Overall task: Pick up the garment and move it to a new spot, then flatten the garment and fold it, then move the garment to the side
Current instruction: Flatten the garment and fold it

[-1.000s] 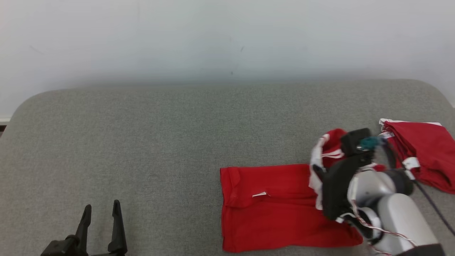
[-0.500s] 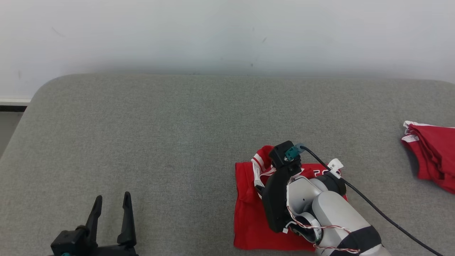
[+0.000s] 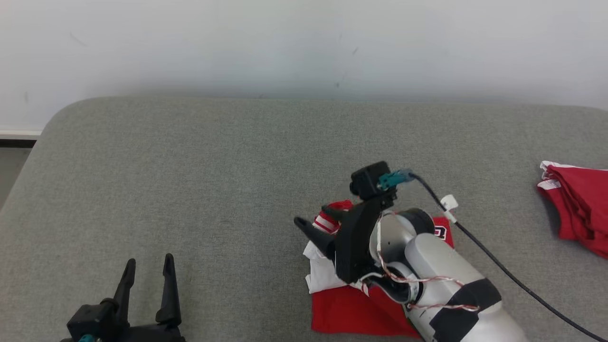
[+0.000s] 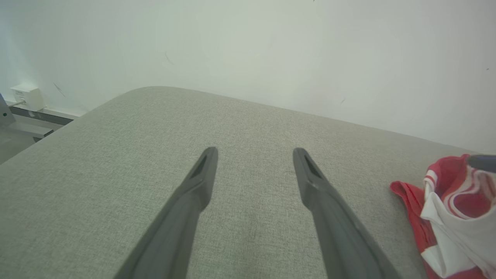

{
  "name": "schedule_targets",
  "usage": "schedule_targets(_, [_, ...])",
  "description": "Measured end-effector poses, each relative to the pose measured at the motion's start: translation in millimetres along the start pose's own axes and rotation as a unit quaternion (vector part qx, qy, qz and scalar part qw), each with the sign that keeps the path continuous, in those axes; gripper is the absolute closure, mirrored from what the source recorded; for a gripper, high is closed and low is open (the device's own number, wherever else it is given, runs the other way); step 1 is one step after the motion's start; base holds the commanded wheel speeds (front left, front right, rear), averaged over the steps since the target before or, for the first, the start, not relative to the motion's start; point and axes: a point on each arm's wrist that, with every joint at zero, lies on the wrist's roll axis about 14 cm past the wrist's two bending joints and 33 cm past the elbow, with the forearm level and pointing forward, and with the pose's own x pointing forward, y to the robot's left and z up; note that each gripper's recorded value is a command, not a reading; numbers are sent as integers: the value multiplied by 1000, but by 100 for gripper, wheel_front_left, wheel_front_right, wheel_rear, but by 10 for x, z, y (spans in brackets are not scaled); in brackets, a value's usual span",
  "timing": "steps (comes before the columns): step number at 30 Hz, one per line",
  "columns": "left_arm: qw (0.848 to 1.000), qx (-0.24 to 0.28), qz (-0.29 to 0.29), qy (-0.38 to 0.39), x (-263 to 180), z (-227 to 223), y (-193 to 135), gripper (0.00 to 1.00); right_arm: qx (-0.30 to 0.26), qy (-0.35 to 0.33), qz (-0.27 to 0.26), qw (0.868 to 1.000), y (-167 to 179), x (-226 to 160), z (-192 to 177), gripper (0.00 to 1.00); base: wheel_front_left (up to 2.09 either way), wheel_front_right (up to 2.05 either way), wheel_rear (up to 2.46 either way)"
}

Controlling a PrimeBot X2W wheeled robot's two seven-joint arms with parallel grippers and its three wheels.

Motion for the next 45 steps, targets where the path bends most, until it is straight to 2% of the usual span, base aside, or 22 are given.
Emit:
schedule_targets(4, [1000, 1, -3, -4, 7, 23, -13, 0, 16, -109, 1, 994, -36, -155, 541, 0, 0, 0, 0])
schedule_targets(9, [1000, 1, -10, -11, 10, 74, -52, 0, 2, -208, -64, 976, -396, -490, 891, 0, 0, 0, 0])
schedule_targets(16, [1000, 0, -25, -16, -2, 103, -149, 0, -7, -218, -201, 955, -1169, -1037, 451, 0, 0, 0, 0])
schedule_targets(17, [999, 0, -29, -16, 1, 104, -170, 0, -6, -211, -219, 953, -1259, -1105, 344, 19, 0, 0, 0])
schedule_targets(18, [999, -1, -33, -17, 3, 104, -192, 0, -5, -202, -234, 951, -1332, -1160, 223, 77, 0, 0, 0])
schedule_targets(19, [999, -1, -35, -17, 5, 106, -204, 0, -5, -191, -247, 950, -1381, -1201, 104, 100, 0, 0, 0])
schedule_targets(24, [999, 0, -41, -15, 10, 90, -236, 0, 12, -146, -265, 953, -1398, -1188, -364, 100, 0, 0, 0])
schedule_targets(30, [999, 4, -42, -17, 31, 108, -228, 0, 3, -101, -228, 968, -1114, -878, -605, 100, 0, 0, 0])
schedule_targets(37, [999, 10, -45, -13, 6, 88, -211, 0, -19, -80, -137, 987, -532, -464, -619, 100, 0, 0, 0])
schedule_targets(40, [999, 9, -50, -15, 23, 104, -240, 0, -14, -88, -69, 994, -134, -311, -551, 100, 0, 0, 0])
schedule_targets(45, [999, 9, -49, -17, 48, 118, -233, 0, -9, -109, 9, 994, 321, -196, -365, 100, 0, 0, 0])
